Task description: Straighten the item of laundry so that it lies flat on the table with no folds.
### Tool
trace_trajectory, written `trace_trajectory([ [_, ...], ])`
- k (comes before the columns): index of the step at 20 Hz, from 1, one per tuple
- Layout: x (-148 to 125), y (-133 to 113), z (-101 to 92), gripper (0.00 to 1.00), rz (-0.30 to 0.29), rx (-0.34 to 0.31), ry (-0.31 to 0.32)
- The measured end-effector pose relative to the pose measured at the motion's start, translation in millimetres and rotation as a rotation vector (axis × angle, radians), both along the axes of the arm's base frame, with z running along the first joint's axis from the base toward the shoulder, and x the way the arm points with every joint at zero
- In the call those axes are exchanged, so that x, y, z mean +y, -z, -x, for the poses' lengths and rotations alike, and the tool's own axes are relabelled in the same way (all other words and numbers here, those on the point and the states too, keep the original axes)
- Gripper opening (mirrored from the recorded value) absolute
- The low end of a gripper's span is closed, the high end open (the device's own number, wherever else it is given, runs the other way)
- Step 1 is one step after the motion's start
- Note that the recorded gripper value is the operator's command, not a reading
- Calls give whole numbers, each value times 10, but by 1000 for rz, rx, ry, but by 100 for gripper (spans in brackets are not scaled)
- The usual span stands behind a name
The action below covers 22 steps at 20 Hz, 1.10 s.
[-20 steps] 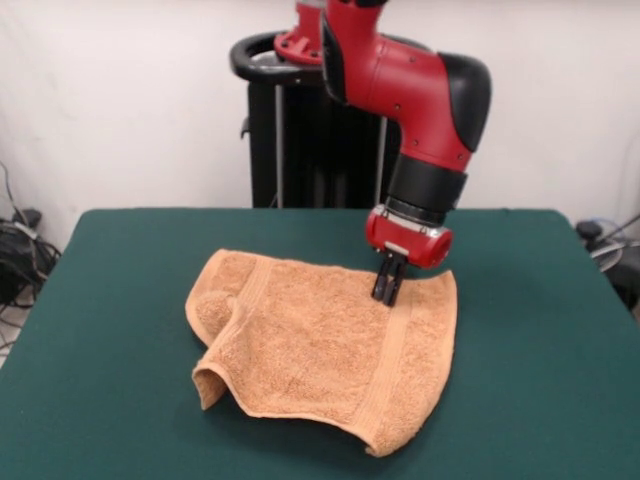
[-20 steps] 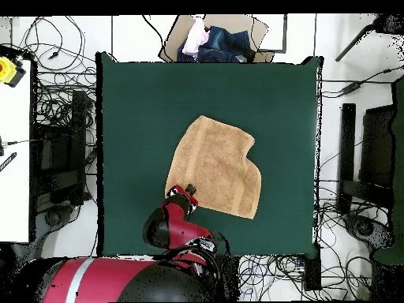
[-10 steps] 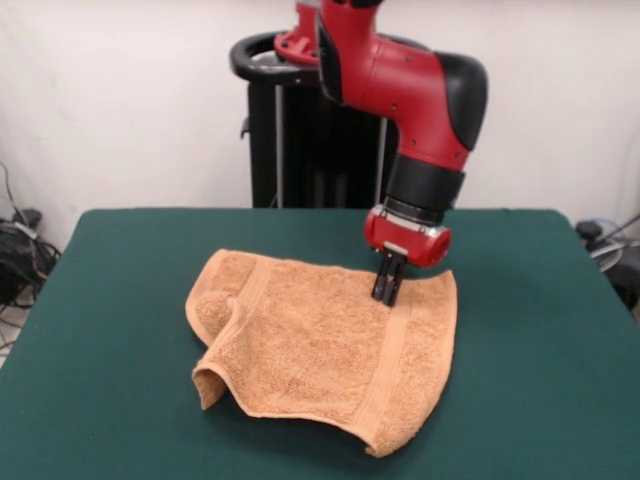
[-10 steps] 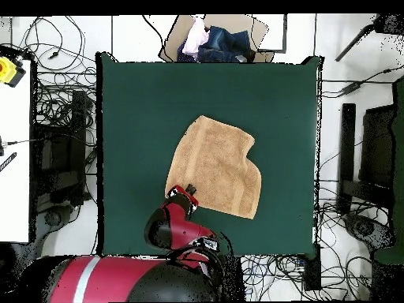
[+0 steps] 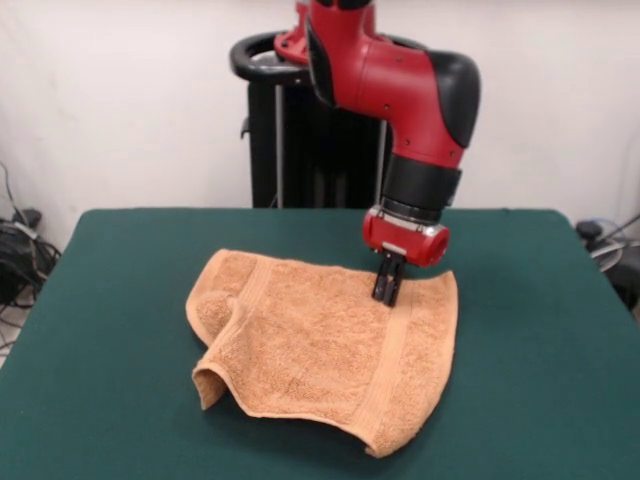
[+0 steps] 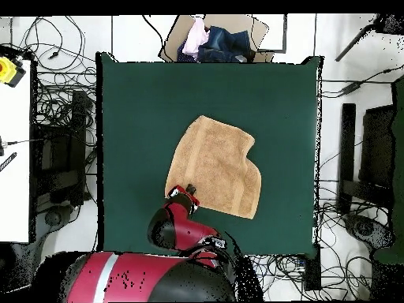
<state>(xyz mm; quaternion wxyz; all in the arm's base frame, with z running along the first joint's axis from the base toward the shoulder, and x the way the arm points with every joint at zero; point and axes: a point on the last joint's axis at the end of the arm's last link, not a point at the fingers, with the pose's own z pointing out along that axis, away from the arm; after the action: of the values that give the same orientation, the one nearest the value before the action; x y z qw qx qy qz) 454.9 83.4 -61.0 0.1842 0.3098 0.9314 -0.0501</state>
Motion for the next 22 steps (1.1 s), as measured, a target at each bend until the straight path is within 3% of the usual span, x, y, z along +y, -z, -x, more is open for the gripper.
trace_trajectory([
  [12,31,-7,-24,0,-25,-5,-11],
  [22,324,-16,-99,0,-78,-21,-35],
])
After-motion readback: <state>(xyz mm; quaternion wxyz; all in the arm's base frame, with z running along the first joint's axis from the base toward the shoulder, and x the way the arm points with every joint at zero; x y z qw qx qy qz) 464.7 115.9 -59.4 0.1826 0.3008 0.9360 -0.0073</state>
